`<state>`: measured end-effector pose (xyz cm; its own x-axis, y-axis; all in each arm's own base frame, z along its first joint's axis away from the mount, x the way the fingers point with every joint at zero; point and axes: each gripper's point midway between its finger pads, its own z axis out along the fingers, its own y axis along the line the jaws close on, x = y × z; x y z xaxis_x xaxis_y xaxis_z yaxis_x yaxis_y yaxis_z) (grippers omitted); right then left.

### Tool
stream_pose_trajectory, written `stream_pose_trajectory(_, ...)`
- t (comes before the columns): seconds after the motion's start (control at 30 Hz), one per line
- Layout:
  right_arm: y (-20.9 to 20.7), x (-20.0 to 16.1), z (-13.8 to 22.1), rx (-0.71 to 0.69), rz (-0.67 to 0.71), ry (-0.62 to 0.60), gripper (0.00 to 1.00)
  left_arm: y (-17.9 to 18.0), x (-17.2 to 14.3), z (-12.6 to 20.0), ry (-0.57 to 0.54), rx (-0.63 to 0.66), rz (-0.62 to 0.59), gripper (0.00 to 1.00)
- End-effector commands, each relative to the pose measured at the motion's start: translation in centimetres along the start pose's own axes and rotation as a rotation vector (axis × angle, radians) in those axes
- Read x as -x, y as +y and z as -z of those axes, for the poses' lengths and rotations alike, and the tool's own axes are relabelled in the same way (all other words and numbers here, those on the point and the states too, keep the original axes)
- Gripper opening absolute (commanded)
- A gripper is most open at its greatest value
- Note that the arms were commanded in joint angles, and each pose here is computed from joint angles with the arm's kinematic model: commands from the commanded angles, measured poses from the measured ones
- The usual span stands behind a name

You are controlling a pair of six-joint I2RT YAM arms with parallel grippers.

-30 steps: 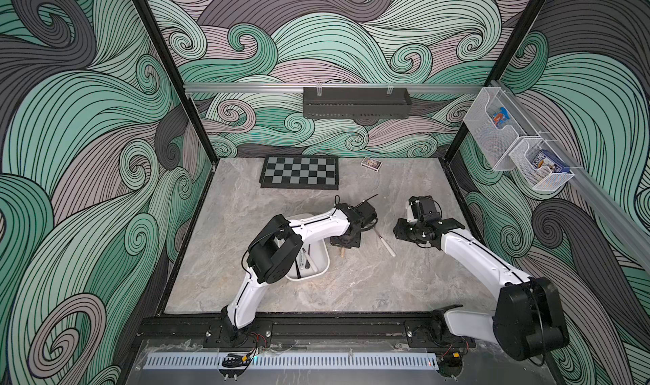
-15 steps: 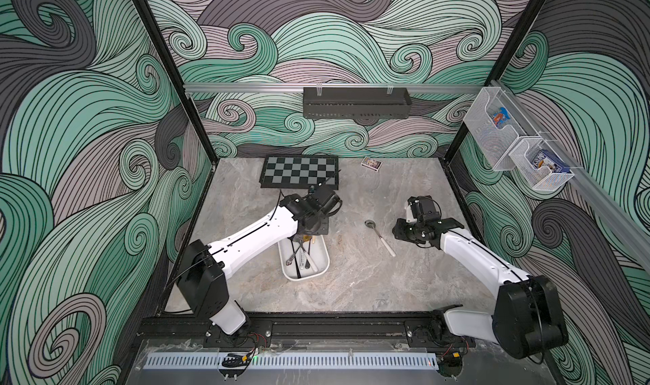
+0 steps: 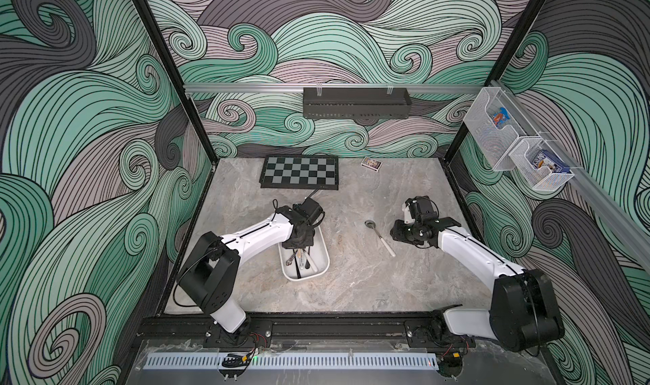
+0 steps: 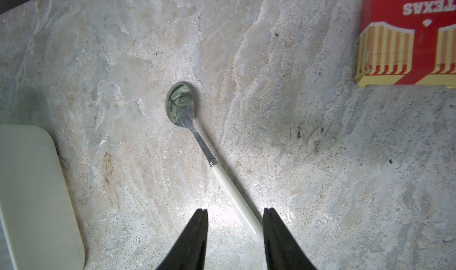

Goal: Put the spoon into the storage box
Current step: Place the spoon in the storage box.

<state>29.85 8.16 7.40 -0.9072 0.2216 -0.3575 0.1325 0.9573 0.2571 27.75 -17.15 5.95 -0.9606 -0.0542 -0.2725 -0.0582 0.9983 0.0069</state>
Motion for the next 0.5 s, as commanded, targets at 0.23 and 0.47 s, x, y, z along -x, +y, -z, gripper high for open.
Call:
stream_pose_trajectory(0.23,0.7,-0.5,-1.6,-0.005,0.056,0.062,0.45,0.2,-0.3,-1.4,0.015,-0.010,0.000,0.12)
stream_pose_trajectory(0.47,0.6,-1.0,-2.7,-0.074,0.105,0.116,0.46,0.6,1.5,4.5,-0.081,-0.054,-0.004,0.55)
